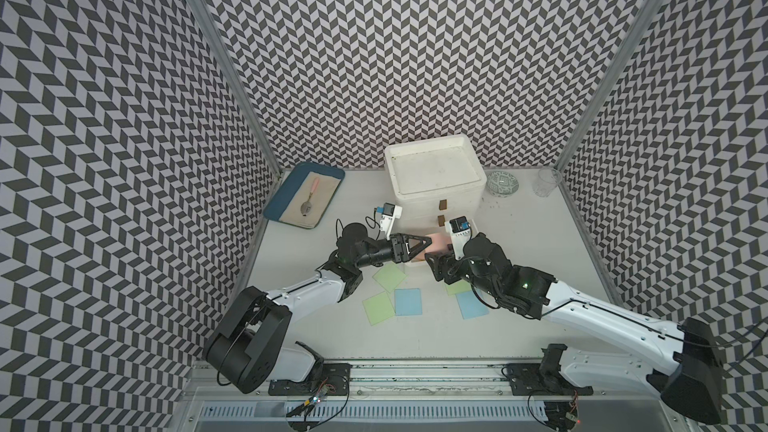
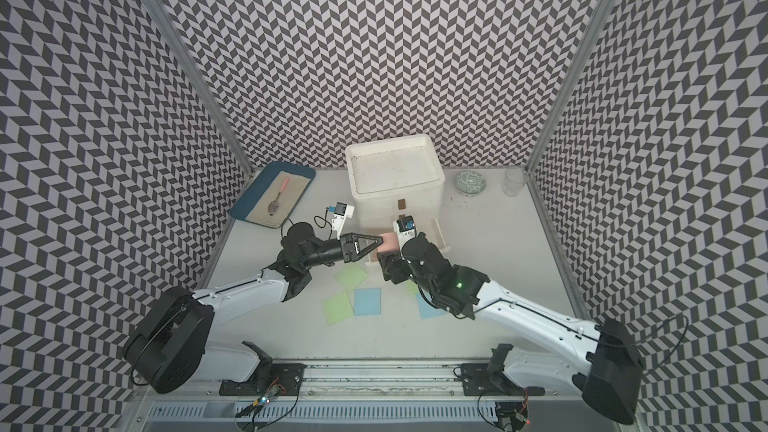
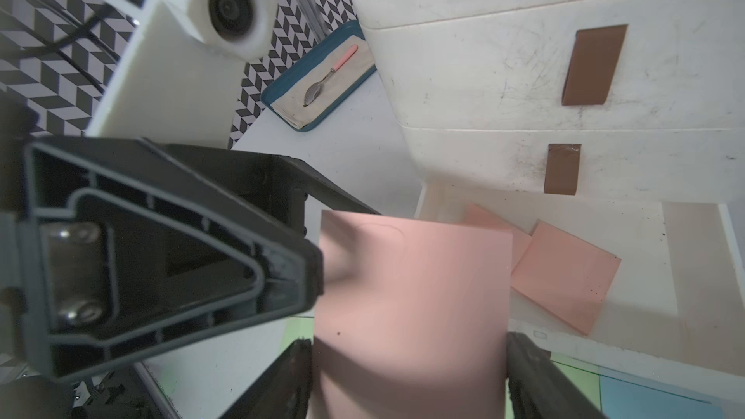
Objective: Please put the sticky notes in the drawer by color
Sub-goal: Pick up the sticky notes from the center of the board, then place the sticky notes in the drawer.
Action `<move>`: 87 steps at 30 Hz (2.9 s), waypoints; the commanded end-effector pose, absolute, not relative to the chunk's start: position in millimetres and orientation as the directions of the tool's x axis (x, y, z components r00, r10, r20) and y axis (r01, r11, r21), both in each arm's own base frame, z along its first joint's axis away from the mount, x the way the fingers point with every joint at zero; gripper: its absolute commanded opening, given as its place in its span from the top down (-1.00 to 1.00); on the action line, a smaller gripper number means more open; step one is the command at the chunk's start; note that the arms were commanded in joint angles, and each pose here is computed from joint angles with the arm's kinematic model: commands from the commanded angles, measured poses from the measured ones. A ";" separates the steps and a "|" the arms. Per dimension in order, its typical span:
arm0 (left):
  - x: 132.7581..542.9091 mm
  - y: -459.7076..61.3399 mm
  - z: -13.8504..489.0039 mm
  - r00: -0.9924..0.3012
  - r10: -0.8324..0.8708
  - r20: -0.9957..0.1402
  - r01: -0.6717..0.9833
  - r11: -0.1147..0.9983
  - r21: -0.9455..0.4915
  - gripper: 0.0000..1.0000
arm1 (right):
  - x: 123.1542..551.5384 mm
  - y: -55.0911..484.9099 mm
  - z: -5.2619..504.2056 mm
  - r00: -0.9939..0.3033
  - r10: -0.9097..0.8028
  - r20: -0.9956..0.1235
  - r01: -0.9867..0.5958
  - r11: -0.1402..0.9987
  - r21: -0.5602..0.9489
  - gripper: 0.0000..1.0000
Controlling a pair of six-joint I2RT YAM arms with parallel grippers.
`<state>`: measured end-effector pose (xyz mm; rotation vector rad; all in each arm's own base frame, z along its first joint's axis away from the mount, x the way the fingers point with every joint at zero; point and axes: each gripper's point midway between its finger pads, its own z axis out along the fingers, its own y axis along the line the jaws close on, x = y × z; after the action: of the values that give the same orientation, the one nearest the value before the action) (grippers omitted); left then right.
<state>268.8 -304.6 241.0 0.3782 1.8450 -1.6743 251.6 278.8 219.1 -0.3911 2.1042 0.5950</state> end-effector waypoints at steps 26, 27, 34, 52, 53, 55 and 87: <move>286.1 -268.8 265.7 -0.713 -0.256 -0.652 0.642 0.133 -0.755 1.00 | 280.0 248.7 267.2 -0.747 0.092 -0.658 -0.615 0.278 0.738 -0.68; 285.4 -268.1 268.4 -0.707 -0.258 -0.659 0.651 0.128 -0.748 1.00 | 276.1 252.8 263.3 -0.760 0.060 -0.647 -0.618 0.243 0.748 -0.64; 284.4 -266.0 280.1 -0.700 -0.270 -0.661 0.663 0.098 -0.742 1.00 | 258.5 259.3 246.1 -0.805 -0.003 -0.594 -0.589 0.128 0.798 -0.46; 275.8 -292.6 269.7 -0.746 -0.183 -0.640 0.648 0.018 -0.761 1.00 | 254.5 261.2 235.6 -0.811 -0.013 -0.585 -0.583 0.109 0.805 -0.08; 276.8 -293.0 267.8 -0.745 -0.180 -0.642 0.649 0.025 -0.760 1.00 | 254.7 260.9 234.5 -0.809 -0.012 -0.588 -0.585 0.114 0.803 0.01; 280.8 -294.2 259.4 -0.743 -0.168 -0.648 0.649 0.055 -0.759 1.00 | 257.2 260.3 229.9 -0.807 -0.011 -0.591 -0.587 0.138 0.798 0.25; 333.7 -207.1 162.1 -0.617 -0.292 -0.731 0.482 0.595 -0.644 -0.18 | 339.5 227.4 116.6 -0.842 0.150 -0.518 -0.325 0.624 0.710 0.90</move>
<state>331.7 -217.7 152.3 0.1654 1.9940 -1.1941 325.4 230.9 112.9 -0.1096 2.3337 1.2433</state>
